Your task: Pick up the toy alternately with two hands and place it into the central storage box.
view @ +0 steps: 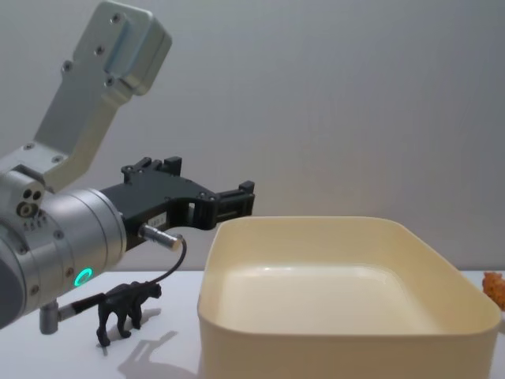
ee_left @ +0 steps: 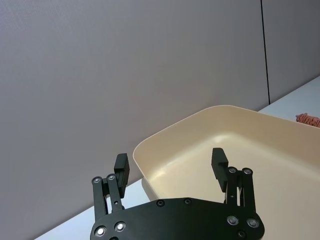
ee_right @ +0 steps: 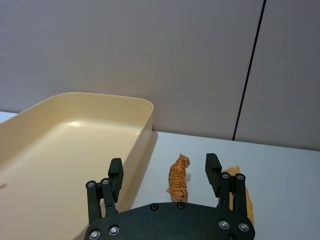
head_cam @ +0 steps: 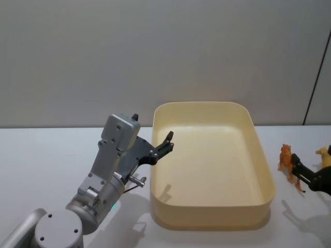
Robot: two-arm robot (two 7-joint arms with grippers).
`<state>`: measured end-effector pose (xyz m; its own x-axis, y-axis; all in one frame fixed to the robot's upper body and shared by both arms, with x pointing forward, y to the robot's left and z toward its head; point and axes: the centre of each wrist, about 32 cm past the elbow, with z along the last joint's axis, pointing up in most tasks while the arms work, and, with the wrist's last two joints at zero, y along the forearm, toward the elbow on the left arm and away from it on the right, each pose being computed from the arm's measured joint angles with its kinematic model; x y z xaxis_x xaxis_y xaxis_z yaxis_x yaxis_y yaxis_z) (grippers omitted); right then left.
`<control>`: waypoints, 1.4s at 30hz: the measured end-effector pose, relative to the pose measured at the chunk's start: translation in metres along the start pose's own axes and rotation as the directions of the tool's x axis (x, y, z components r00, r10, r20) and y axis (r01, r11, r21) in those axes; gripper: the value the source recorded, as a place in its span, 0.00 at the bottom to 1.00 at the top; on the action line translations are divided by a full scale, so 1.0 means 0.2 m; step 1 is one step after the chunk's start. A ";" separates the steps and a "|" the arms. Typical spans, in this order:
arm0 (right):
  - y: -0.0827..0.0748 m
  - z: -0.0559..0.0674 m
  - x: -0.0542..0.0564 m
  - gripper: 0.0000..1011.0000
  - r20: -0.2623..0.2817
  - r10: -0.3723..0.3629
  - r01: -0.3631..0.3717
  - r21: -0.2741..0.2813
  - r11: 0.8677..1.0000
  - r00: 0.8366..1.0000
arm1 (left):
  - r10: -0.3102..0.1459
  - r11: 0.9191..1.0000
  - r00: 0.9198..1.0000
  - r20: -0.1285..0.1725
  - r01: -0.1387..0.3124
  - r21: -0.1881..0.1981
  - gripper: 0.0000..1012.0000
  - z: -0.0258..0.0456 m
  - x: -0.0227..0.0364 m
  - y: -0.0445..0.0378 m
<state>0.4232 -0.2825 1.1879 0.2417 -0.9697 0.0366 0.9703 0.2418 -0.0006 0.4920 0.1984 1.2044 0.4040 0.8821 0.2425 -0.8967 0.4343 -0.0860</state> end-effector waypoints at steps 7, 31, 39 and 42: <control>0.00 0.00 0.03 0.99 0.002 -0.012 0.012 -0.043 0.999 1.000 | 0.000 1.000 1.000 0.000 0.000 0.000 0.99 0.000 0.000 0.000; 0.21 -0.10 0.07 0.99 0.004 -0.071 0.070 -0.194 0.978 0.997 | 0.000 1.000 1.000 0.000 0.000 0.000 0.99 0.000 0.000 0.000; 0.31 -0.14 0.05 0.99 0.009 -0.052 0.052 -0.220 0.974 0.999 | 0.000 1.000 1.000 0.000 0.000 0.000 0.99 0.000 0.000 0.000; 0.34 -0.15 0.05 0.99 0.010 -0.043 0.044 -0.227 0.973 0.999 | 0.000 1.000 1.000 0.000 0.000 0.000 0.99 0.000 0.000 0.000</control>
<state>0.4920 -0.2758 1.1579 0.2000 -0.9787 0.0469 0.9566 0.1847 -0.2254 0.4920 0.1984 1.2044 0.4039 0.8821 0.2424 -0.8967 0.4342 -0.0860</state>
